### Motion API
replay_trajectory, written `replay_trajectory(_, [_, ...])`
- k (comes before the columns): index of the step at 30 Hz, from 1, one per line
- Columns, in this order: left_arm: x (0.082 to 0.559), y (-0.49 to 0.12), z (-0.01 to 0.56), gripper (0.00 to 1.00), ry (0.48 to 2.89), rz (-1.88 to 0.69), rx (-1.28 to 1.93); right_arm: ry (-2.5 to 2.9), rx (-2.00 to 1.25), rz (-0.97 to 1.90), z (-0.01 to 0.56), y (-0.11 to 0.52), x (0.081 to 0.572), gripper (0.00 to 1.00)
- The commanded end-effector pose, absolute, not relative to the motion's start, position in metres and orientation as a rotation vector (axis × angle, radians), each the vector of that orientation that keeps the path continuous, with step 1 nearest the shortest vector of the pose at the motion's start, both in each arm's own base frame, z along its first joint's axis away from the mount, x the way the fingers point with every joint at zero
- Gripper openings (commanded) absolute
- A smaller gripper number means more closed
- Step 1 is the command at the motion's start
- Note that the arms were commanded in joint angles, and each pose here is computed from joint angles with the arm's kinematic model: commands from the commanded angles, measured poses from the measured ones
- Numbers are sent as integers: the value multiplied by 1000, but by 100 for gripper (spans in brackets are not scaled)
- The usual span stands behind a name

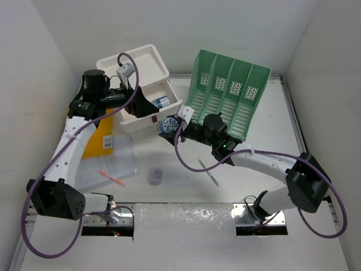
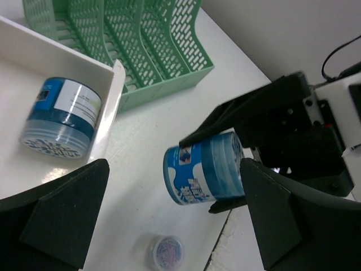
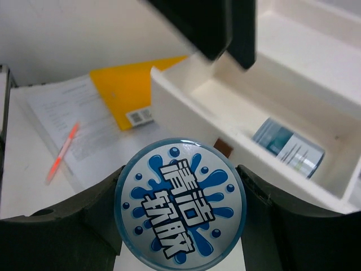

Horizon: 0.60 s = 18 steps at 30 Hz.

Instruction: Organize the desk

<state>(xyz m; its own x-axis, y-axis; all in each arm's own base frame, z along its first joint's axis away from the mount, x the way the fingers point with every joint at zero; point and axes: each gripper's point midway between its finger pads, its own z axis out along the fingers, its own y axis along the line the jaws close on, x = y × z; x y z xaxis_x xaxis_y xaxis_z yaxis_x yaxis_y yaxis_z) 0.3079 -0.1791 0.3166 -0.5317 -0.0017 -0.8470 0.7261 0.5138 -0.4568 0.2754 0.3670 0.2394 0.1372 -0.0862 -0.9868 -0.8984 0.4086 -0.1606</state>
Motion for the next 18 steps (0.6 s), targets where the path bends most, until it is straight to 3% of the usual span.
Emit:
replay_trajectory(1, [292,-186,321,100,1878,-1146,664,988,-850,737,345,369,282,0])
replay_trajectory(13, [264,-205,324,100,1821,-1363,753,977,-843,766,354,385,290,0])
replay_trajectory(18, [259,-204,339,100,1759,-1324,793,976,-846,755,356,388,294,0])
